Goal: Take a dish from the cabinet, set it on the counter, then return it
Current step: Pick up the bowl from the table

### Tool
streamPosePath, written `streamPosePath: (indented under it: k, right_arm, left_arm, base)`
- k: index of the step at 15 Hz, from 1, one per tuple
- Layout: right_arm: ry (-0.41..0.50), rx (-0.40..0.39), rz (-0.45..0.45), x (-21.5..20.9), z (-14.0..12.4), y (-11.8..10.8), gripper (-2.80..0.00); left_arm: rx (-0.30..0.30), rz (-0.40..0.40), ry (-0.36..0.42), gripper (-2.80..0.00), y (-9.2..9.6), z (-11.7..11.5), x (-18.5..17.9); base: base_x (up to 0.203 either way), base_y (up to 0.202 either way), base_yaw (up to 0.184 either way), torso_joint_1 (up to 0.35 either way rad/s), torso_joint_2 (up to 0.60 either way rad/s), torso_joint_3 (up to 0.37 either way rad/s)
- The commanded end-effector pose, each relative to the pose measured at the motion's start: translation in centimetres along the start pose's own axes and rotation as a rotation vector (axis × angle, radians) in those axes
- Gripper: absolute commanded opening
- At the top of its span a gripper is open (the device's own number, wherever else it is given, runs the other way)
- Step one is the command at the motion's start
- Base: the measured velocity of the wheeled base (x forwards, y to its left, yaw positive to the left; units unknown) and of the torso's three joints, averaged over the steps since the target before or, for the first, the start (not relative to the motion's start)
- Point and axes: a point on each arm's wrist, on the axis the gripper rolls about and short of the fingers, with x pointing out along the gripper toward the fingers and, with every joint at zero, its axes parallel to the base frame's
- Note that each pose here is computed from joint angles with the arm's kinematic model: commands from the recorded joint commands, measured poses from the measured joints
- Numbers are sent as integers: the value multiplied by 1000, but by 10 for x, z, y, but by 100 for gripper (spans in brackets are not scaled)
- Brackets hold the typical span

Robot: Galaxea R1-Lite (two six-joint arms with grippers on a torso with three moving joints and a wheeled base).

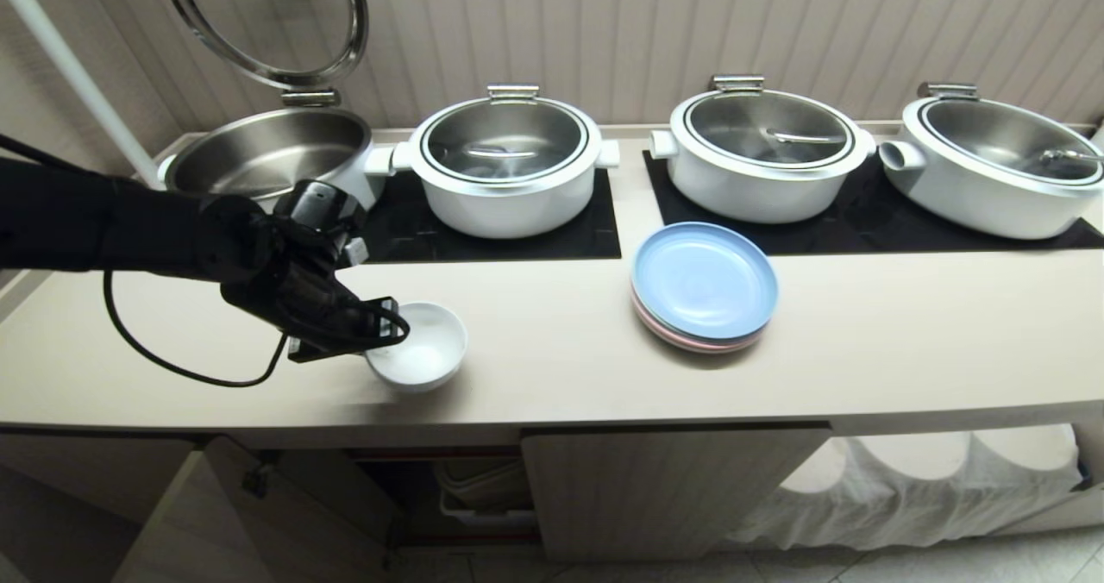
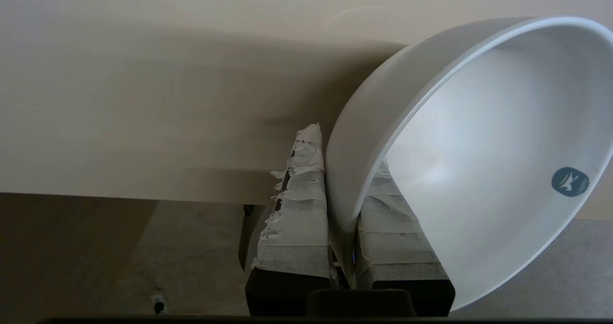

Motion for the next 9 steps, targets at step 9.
streamPosePath:
  k: [9]
  right_arm:
    - [1,1,0,0,0,0,-280]
  left_arm:
    - [-104,-3,-2,-280,15,-22,-32]
  base:
    - [0,0,0,0,0,0]
